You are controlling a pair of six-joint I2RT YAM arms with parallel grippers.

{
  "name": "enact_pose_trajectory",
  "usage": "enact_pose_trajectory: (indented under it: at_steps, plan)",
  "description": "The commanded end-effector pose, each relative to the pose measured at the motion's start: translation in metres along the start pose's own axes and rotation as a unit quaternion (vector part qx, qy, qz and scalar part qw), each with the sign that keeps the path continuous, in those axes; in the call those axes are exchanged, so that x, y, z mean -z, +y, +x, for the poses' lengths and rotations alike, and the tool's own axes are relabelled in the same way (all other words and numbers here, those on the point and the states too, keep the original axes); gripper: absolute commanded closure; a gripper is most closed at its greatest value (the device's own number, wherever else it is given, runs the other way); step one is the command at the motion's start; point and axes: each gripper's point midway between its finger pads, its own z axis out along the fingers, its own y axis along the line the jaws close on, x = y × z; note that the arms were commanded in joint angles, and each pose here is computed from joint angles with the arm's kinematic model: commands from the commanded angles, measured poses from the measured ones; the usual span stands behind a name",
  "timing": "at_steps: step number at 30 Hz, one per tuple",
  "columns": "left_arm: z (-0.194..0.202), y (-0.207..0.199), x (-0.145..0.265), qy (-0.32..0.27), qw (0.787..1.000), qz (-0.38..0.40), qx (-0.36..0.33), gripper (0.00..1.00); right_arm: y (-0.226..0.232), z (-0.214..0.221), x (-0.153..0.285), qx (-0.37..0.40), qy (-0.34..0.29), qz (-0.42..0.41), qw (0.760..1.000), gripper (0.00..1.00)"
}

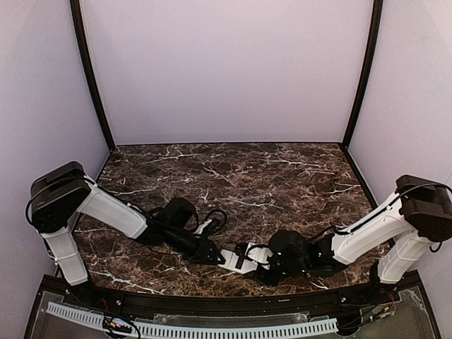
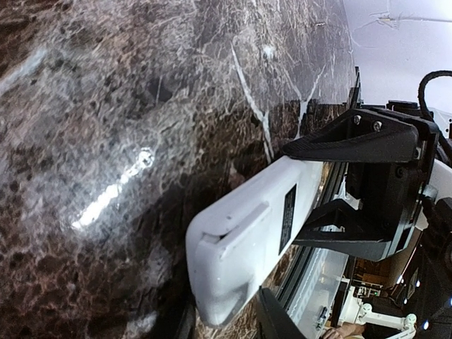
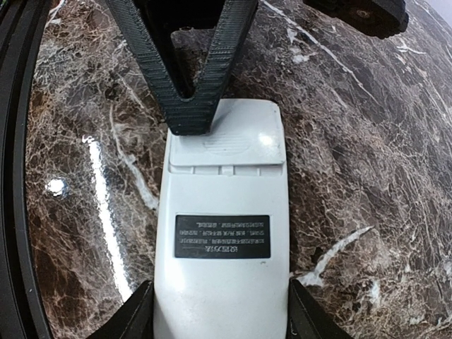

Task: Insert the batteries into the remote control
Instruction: Press the battery cover on the remote control.

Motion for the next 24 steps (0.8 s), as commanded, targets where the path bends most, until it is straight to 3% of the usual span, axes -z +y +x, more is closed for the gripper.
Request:
enact_pose_trajectory:
  at_steps: [1,24]
  plan:
    - [0.044,0.032,-0.008,0.071,0.995,-0.066,0.033,0.67,0.011,-0.022,0.001,0.01,-0.043,-0.022,0.999,1.0]
    - [0.033,0.037,0.001,0.063,0.994,-0.09,0.011,0.67,0.016,-0.02,0.005,0.01,-0.045,-0.039,0.998,1.0]
